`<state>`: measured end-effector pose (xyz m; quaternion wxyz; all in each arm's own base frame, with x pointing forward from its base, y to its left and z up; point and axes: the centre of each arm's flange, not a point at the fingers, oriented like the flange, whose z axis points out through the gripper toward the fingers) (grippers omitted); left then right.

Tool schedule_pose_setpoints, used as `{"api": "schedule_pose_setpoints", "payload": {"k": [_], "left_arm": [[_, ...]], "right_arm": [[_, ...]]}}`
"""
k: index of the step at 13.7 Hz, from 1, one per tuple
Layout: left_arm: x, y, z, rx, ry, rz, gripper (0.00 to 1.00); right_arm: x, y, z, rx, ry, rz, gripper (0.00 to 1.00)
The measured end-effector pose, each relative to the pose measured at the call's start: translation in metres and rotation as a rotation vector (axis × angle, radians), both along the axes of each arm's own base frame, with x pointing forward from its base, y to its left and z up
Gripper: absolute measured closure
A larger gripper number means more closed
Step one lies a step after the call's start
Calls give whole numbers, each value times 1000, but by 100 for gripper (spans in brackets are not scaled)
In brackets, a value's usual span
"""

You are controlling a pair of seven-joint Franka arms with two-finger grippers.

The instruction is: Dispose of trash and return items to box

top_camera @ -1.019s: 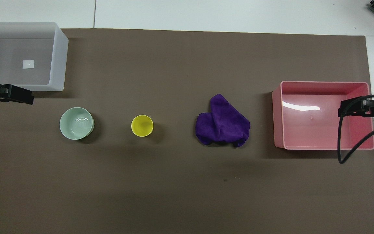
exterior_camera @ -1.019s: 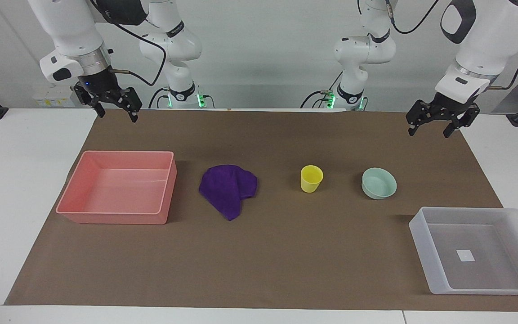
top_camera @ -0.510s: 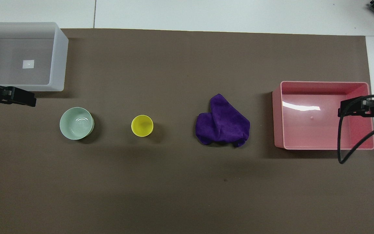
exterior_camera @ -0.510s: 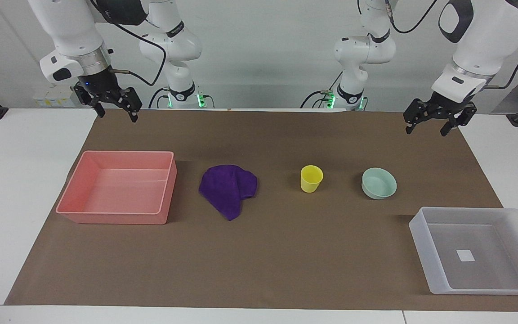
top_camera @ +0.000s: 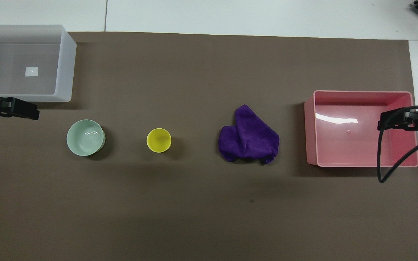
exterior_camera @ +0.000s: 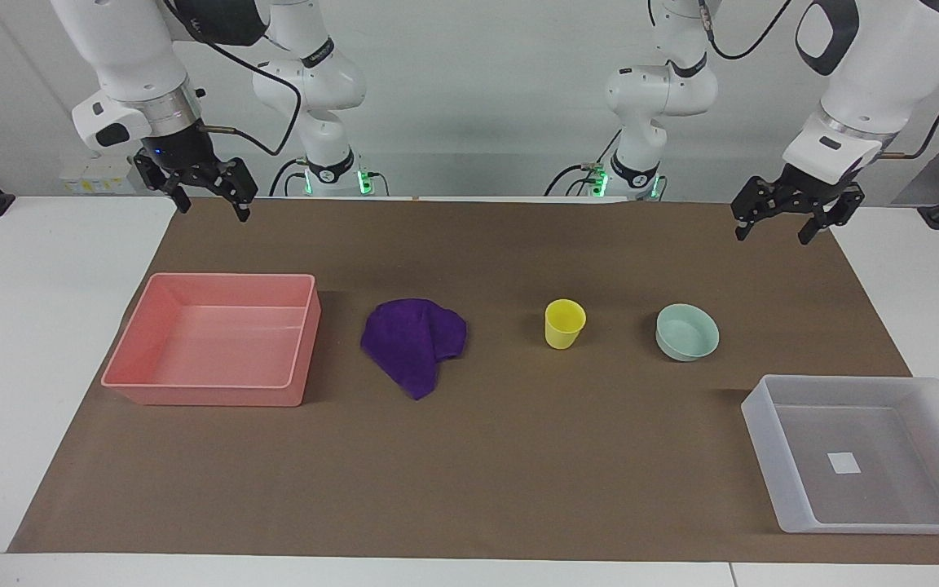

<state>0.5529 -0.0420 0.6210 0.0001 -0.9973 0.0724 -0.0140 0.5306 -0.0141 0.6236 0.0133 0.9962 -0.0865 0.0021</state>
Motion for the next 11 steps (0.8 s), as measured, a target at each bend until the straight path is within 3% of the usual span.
{"api": "schedule_pose_setpoints", "payload": {"k": [11], "left_arm": [[0, 1, -15, -1, -13, 3, 0]], "right_arm": [[0, 0, 0, 0, 0, 0, 0]]}}
